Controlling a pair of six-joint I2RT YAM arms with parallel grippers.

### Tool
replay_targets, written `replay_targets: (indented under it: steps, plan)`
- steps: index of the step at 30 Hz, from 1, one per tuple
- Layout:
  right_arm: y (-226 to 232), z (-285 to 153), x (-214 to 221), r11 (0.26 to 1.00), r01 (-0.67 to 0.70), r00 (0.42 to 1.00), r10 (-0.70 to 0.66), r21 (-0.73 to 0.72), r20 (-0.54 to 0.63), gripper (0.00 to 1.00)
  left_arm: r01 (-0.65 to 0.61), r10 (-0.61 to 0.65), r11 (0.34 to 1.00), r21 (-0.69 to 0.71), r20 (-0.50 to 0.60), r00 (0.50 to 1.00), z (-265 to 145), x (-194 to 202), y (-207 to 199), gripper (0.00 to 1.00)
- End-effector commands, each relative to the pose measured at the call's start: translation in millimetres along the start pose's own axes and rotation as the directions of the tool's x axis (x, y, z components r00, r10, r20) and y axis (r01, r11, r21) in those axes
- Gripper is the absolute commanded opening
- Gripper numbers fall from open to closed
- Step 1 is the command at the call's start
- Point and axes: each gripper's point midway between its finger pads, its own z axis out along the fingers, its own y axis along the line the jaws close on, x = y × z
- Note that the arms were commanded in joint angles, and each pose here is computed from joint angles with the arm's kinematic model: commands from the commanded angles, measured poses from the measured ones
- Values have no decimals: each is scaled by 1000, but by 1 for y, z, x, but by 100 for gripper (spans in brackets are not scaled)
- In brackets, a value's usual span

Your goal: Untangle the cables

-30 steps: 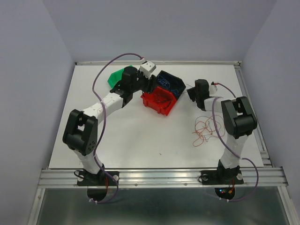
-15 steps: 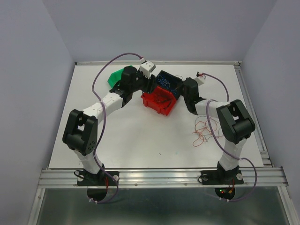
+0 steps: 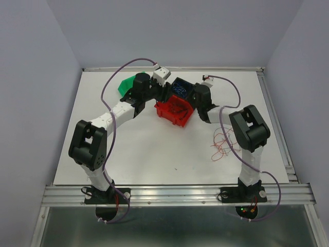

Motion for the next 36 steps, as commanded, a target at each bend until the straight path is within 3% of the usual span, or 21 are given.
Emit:
replay_targets:
  steps: [1,5,9,12,13,16,23,24,25,27,30,32,33,34,36]
  plan:
    - [22,14,-7,997,49,998,-51,-60,-32,0,-29,28,999,12,81,996,-4,-32,-2,56]
    - [20,22,0,996,73,993,-77,-49,-89,1,-31,30,999,15,80,996,-4,-31,-3,56]
    - [13,23,1,995,96,990,-95,3,-106,12,-29,28,999,16,75,997,-3,-29,-2,56]
    - [20,21,-8,995,103,990,-103,-13,-96,23,-29,28,999,19,78,997,-4,-31,-4,56]
    - [22,18,-15,994,108,990,-108,-13,-91,33,-28,27,999,17,77,997,-4,-30,-3,56]
    - [29,11,-32,993,113,991,-114,-18,-64,47,-31,29,999,14,80,996,-5,-31,-3,56]
    - [34,-37,-72,994,109,994,-109,-9,13,62,-43,42,999,9,99,994,-12,-38,-5,57]
    - [38,-48,-86,995,96,995,-96,-18,37,67,-42,41,999,9,98,994,-12,-36,-5,58]
    - [31,-55,-83,995,100,995,-100,8,22,79,-47,45,999,11,104,994,-14,-38,-7,59]
    - [31,-73,-98,997,69,997,-70,22,42,85,-62,59,998,26,107,993,-15,-37,-13,60]
    - [3,-103,-112,986,27,998,-37,165,57,94,-110,100,990,92,107,989,-14,-31,-40,64]
    - [-8,-122,-116,980,7,997,-21,200,72,96,-144,130,978,151,101,986,-11,-23,-64,79]
    - [-15,-131,-116,976,0,997,-17,216,76,97,-157,143,971,183,85,986,-8,-13,-77,82]
    - [-11,-151,-136,980,-31,992,6,196,128,98,-187,173,951,247,78,982,-3,-2,-104,82]
    - [-21,-169,-134,980,-38,991,11,197,136,98,-206,196,928,310,63,979,2,12,-131,82]
